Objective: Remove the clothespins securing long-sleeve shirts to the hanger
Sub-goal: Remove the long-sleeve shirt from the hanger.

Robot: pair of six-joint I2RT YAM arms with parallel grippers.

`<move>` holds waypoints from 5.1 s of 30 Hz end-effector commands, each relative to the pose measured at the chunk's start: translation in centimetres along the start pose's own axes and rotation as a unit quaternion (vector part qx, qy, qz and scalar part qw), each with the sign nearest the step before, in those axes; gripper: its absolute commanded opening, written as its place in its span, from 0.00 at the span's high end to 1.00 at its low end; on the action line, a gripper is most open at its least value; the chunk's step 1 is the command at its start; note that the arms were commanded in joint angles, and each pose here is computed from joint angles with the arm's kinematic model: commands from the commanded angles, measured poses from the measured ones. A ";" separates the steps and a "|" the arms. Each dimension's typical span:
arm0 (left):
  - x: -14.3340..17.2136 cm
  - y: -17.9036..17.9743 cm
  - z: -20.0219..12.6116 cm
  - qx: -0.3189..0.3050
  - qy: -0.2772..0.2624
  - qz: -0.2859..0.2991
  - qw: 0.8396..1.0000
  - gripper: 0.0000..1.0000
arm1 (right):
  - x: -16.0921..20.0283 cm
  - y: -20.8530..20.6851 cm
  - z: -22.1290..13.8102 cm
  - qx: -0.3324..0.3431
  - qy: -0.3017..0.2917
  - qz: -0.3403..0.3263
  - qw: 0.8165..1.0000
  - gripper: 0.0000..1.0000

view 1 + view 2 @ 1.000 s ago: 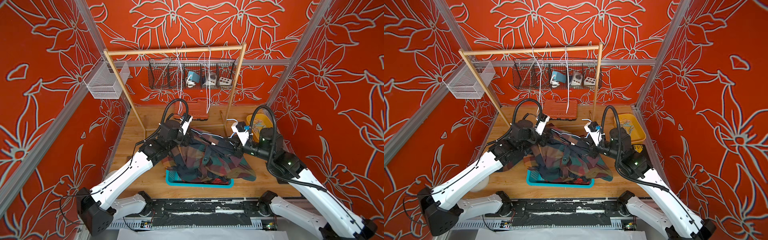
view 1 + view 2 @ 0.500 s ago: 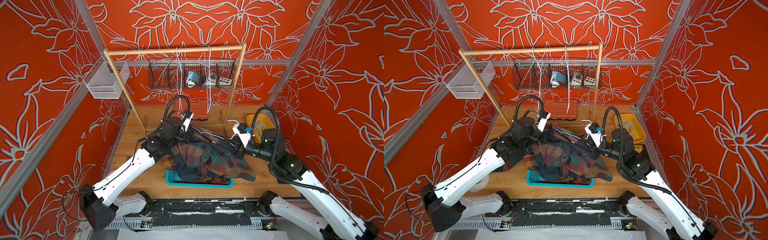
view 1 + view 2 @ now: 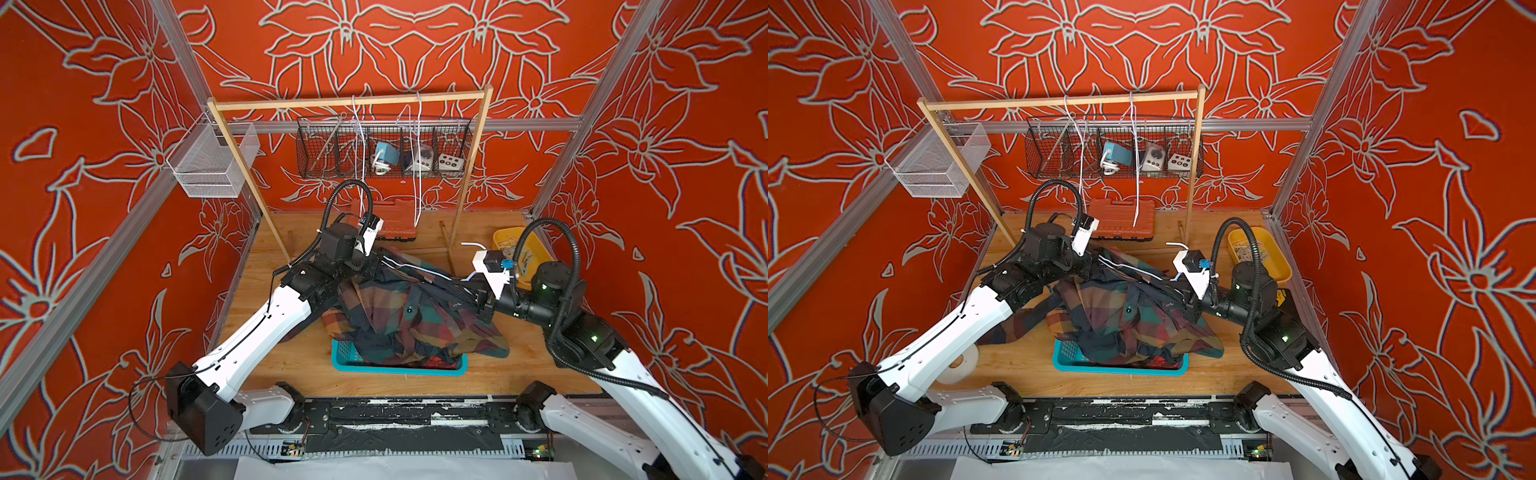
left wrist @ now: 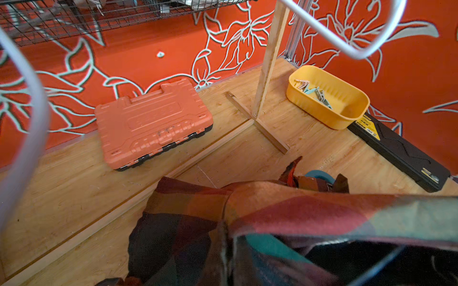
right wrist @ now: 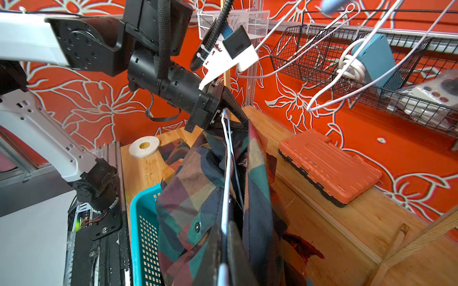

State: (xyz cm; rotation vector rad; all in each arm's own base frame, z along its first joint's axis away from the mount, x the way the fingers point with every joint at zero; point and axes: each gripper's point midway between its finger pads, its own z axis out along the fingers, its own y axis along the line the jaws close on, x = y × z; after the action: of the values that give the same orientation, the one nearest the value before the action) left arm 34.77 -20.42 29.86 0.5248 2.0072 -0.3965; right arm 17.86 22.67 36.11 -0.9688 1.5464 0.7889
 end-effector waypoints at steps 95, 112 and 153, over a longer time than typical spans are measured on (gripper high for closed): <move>-1.0 -8.2 -7.6 0.143 -0.110 0.270 0.946 1.00 | -2.4 3.6 6.6 -0.184 0.028 -0.078 0.979 0.87; -2.3 -4.9 -13.1 0.060 -0.168 0.280 0.943 1.00 | 3.1 -2.5 3.9 -0.095 0.012 0.022 0.995 0.56; -5.0 -2.3 -14.4 0.021 -0.219 0.248 0.943 0.02 | -3.5 -2.4 2.3 -0.100 -0.043 0.005 0.994 1.00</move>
State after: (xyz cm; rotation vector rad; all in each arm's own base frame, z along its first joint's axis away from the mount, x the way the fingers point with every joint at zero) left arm 24.95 -17.47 39.16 0.9470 1.4300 -0.2564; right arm 20.83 24.18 37.72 -1.0923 1.4158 1.0320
